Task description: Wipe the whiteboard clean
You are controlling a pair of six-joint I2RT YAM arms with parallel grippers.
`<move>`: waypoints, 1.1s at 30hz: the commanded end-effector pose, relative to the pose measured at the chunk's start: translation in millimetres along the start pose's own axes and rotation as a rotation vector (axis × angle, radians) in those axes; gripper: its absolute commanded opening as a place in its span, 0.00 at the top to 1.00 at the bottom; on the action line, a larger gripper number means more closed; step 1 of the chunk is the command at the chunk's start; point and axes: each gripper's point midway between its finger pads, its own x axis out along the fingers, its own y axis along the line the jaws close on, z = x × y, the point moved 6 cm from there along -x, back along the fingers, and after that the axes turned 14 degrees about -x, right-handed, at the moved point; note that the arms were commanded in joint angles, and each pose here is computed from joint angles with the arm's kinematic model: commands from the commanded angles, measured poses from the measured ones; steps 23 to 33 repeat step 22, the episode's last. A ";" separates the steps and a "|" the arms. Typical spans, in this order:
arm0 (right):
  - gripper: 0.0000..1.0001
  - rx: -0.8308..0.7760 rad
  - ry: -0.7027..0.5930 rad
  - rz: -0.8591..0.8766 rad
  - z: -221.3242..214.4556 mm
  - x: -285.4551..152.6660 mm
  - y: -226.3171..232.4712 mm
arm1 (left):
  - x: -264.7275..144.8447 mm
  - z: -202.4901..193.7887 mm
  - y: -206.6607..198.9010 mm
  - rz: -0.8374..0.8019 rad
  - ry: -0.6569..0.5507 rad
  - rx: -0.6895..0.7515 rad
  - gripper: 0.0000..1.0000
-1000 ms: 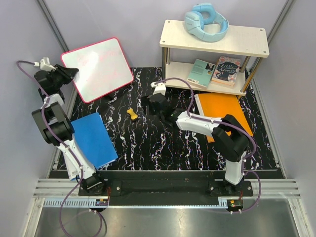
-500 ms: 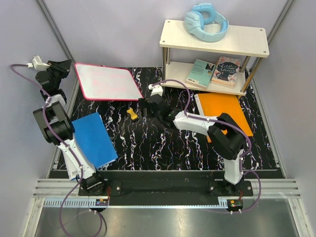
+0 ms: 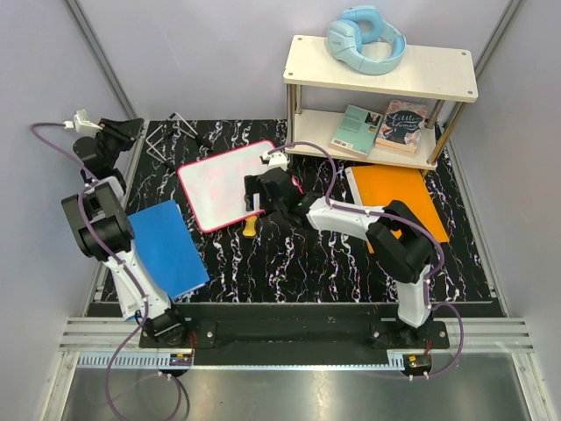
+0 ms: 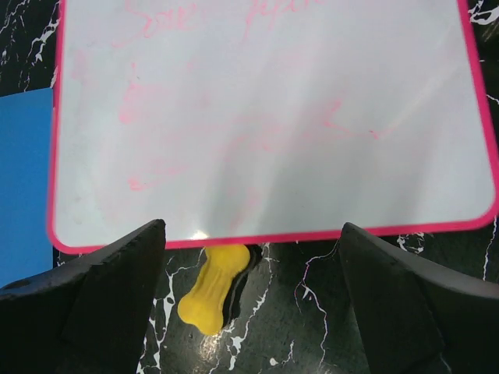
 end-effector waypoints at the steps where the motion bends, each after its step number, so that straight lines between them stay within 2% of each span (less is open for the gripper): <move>1: 0.00 0.007 -0.054 0.015 23.9 -11.4 4.3 | -14.9 -18.7 -43.9 -0.112 0.091 0.086 0.55; 2: 0.00 0.007 -0.060 0.014 26.2 -14.0 4.4 | -17.3 -23.3 -45.0 -0.108 0.101 0.115 0.49; 3: 0.00 0.006 -0.062 0.007 26.7 -15.3 2.5 | -20.8 -25.2 -55.1 -0.115 0.106 0.136 0.33; 5: 0.00 0.003 -0.072 -0.002 31.0 -19.7 0.7 | -27.6 -35.5 -60.1 -0.085 0.112 0.140 0.16; 6: 0.00 0.002 -0.074 -0.011 31.5 -21.2 -0.8 | -29.7 -39.1 -63.0 -0.083 0.118 0.141 0.01; 9: 0.00 -0.004 -0.089 -0.025 37.7 -29.4 -4.1 | -39.4 -49.5 -68.3 -0.018 0.113 0.126 0.01; 10: 0.00 -0.005 -0.093 -0.029 39.1 -31.9 -5.2 | -41.7 -59.3 -62.2 0.049 0.133 0.088 0.01; 12: 0.00 -0.005 -0.103 -0.041 42.3 -38.5 -8.8 | -46.1 -65.5 -66.5 0.101 0.157 0.107 0.01; 13: 0.00 -0.004 -0.105 -0.044 43.6 -41.4 -9.7 | -50.0 -73.5 -58.1 0.198 0.177 0.077 0.01; 15: 0.00 -0.006 -0.113 -0.059 46.9 -50.2 -14.3 | -59.6 -81.9 -53.0 0.281 0.214 0.103 0.01; 17: 0.00 -0.012 -0.127 -0.071 52.0 -62.2 -18.7 | -67.4 -85.6 -56.5 0.265 0.245 0.150 0.01; 19: 0.00 -0.020 -0.160 -0.095 62.6 -77.0 -25.2 | -78.2 -94.0 -59.9 0.274 0.305 0.137 0.01; 22: 0.00 -0.032 -0.191 -0.154 71.1 -98.9 -41.2 | -95.5 -94.4 -65.3 0.362 0.282 0.120 0.01; 33: 0.00 -0.032 -0.191 -0.154 71.1 -98.9 -41.2 | -95.5 -94.4 -65.3 0.362 0.282 0.120 0.01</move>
